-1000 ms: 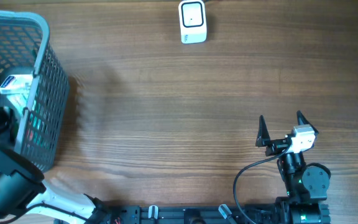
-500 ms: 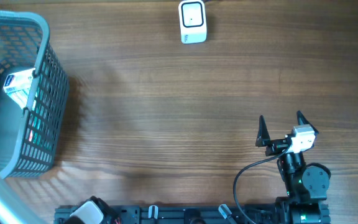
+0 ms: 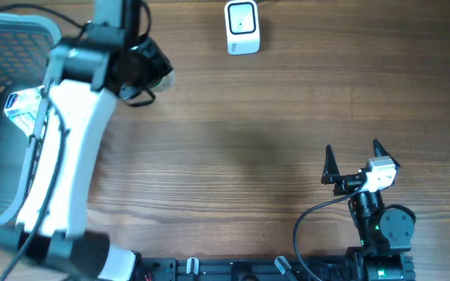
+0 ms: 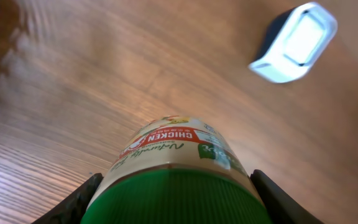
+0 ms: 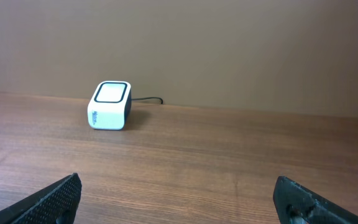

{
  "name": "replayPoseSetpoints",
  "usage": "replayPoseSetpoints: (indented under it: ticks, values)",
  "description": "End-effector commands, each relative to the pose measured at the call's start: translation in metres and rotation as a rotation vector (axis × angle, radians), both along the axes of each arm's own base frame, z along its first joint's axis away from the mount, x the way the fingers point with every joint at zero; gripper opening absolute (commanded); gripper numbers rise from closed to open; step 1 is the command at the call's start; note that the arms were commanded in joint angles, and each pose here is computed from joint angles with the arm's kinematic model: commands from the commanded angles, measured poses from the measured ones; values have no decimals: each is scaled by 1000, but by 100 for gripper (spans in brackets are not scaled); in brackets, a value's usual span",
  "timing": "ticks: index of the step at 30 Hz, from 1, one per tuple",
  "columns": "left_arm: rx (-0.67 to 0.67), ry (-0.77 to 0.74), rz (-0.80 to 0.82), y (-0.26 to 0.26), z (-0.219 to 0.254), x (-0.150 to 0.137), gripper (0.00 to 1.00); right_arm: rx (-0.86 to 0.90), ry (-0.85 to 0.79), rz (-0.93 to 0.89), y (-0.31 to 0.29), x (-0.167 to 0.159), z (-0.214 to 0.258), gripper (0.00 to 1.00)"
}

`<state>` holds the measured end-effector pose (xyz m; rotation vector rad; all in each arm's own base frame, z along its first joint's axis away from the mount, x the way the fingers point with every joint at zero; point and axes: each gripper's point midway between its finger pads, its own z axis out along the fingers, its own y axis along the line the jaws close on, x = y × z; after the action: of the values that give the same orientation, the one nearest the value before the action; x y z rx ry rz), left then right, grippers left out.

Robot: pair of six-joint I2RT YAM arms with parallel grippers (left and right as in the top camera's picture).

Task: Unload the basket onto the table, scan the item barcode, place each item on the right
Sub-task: 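Carry the jar to table center and set it down upright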

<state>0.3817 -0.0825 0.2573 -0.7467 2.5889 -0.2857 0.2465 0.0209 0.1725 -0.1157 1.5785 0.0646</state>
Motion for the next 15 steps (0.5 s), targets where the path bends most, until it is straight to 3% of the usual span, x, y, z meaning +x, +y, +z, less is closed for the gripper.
replayPoseSetpoints:
  ticks: [1,6,15]
  values:
    - [68,113,-2,-4,-47,13,50,-18,-9,20,4,-1,1,100]
    - [110,266,-24,-12,-110,11,49,-18,-9,20,4,-1,1,100]
    - [97,359,-38,-13,-201,-16,52,-18,-9,20,4,-1,1,100]
